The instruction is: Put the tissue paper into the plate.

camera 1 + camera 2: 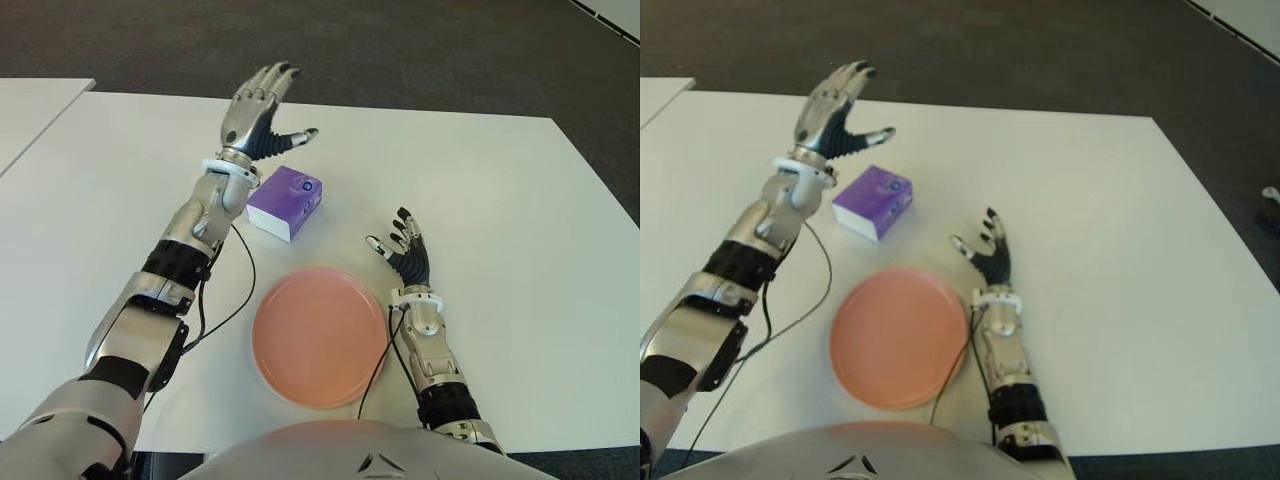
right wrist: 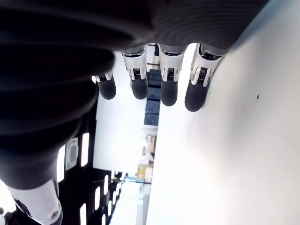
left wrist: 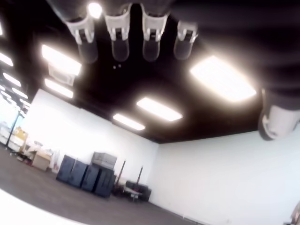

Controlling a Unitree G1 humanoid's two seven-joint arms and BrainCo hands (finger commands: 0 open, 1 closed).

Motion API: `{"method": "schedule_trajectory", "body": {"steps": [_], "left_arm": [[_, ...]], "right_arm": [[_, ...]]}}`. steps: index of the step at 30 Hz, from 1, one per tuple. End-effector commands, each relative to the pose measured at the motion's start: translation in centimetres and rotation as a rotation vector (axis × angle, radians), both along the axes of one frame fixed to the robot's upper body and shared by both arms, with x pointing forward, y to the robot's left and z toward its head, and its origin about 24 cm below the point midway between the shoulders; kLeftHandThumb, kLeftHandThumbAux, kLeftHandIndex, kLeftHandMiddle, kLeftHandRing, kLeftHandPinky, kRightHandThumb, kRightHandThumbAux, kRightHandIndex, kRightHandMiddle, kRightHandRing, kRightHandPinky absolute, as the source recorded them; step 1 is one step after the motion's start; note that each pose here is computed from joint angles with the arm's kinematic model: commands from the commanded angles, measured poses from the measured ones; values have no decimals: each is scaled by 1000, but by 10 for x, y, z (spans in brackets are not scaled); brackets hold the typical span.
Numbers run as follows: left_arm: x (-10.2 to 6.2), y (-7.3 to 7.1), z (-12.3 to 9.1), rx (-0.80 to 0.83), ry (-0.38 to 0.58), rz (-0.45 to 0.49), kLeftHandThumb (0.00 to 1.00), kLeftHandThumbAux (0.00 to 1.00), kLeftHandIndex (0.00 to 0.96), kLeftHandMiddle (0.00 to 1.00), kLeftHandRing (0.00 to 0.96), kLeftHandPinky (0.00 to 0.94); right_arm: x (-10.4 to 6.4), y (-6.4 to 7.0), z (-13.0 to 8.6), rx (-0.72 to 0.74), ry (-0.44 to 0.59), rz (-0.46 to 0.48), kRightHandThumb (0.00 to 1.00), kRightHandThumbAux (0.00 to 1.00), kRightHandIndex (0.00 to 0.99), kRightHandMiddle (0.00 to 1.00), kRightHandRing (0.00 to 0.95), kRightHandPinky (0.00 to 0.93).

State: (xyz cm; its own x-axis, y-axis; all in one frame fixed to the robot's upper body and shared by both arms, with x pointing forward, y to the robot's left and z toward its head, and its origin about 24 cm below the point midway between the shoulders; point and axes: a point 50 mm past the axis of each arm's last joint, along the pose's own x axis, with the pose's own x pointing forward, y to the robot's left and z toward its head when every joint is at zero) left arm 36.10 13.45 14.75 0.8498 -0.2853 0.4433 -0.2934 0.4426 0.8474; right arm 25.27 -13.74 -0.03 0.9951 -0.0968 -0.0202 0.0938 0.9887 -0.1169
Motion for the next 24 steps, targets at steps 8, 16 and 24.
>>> {"method": "schedule_trajectory", "body": {"steps": [8,16,24], "left_arm": [[2,-11,-34,114,350,-166,108,365,0,0,0,0],[-6,-6,-39,204,550,-275,64,380,0,0,0,2],[-11,-4,-36,362,697,-281,22,395,0,0,0,0]], "right_arm": [[-11,-1,-21,4,121,-10,167,700,0,76,107,143],[-11,-2,-21,4,128,-15,168,701,0,77,106,143],[-12,-3,-22,3,130,-13,167,701,0,71,98,140]]}}
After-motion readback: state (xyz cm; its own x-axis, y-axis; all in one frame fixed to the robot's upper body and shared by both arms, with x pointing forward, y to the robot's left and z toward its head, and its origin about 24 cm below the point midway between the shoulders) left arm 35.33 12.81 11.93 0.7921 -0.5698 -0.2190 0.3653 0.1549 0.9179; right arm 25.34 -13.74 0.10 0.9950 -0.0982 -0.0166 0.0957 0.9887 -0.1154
